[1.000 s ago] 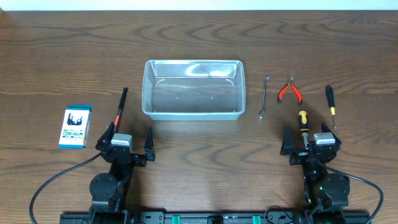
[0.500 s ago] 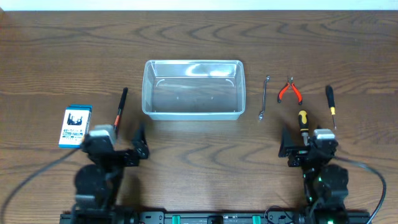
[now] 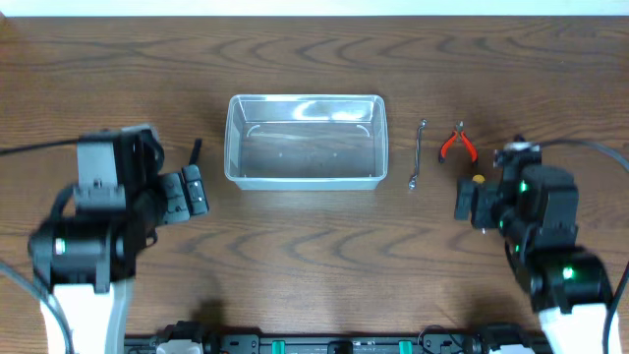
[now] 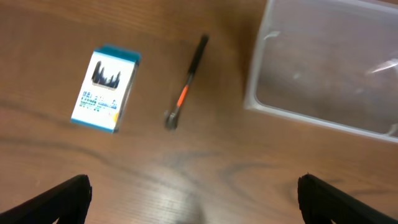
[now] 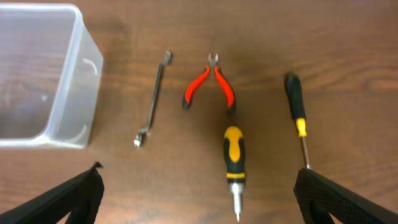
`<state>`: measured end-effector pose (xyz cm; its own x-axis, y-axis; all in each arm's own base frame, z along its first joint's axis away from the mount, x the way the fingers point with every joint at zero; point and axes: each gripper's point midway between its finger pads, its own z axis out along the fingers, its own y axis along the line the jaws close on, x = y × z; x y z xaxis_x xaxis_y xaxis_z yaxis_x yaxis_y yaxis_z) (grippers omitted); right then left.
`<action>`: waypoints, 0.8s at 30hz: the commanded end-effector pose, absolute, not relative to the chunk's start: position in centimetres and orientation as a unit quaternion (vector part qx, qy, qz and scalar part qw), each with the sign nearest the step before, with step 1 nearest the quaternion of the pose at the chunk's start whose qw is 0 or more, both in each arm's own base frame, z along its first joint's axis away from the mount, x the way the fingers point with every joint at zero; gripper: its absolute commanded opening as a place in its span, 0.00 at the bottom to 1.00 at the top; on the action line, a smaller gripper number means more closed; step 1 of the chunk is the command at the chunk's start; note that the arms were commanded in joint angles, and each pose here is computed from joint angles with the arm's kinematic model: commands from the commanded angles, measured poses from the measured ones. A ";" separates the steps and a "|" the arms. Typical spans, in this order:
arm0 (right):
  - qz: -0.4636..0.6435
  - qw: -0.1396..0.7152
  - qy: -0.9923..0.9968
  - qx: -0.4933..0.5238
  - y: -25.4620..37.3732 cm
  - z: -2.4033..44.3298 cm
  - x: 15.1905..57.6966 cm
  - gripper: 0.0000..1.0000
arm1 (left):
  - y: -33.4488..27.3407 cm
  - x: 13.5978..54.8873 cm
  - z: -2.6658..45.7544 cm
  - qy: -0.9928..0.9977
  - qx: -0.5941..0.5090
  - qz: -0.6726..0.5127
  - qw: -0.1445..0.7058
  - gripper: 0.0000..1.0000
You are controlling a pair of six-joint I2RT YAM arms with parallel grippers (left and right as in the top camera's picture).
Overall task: Pack container
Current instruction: 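Move the left gripper over the black-orange pen and lower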
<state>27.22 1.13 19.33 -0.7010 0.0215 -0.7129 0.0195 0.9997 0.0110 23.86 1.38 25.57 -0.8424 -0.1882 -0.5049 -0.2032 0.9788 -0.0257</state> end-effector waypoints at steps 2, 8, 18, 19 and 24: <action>-0.005 0.372 0.928 0.018 0.9 21.5 28.6 0.99 | 2.5 24.5 24.0 0.973 -0.082 0.040 0.212 0.98; 0.007 0.361 0.933 0.012 1.4 22.5 29.1 0.99 | 4.3 26.8 21.3 0.984 -0.029 0.060 0.165 0.98; 0.006 0.353 0.935 0.012 1.4 22.2 28.8 0.99 | 7.5 30.5 14.1 0.996 0.012 0.048 0.071 0.98; 0.006 0.354 0.935 0.012 1.4 22.2 28.9 0.99 | 7.5 30.7 13.3 0.997 0.024 0.046 0.059 0.98; 0.006 0.353 0.935 0.012 1.4 22.2 28.8 0.99 | 7.3 30.8 10.2 0.998 0.052 0.034 0.008 0.98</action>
<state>28.59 1.46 21.27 -0.7649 0.0163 -0.6440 0.0123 0.9999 0.0107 30.53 7.50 10.83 -0.9987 0.0332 -0.0385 0.0299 0.9960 0.0838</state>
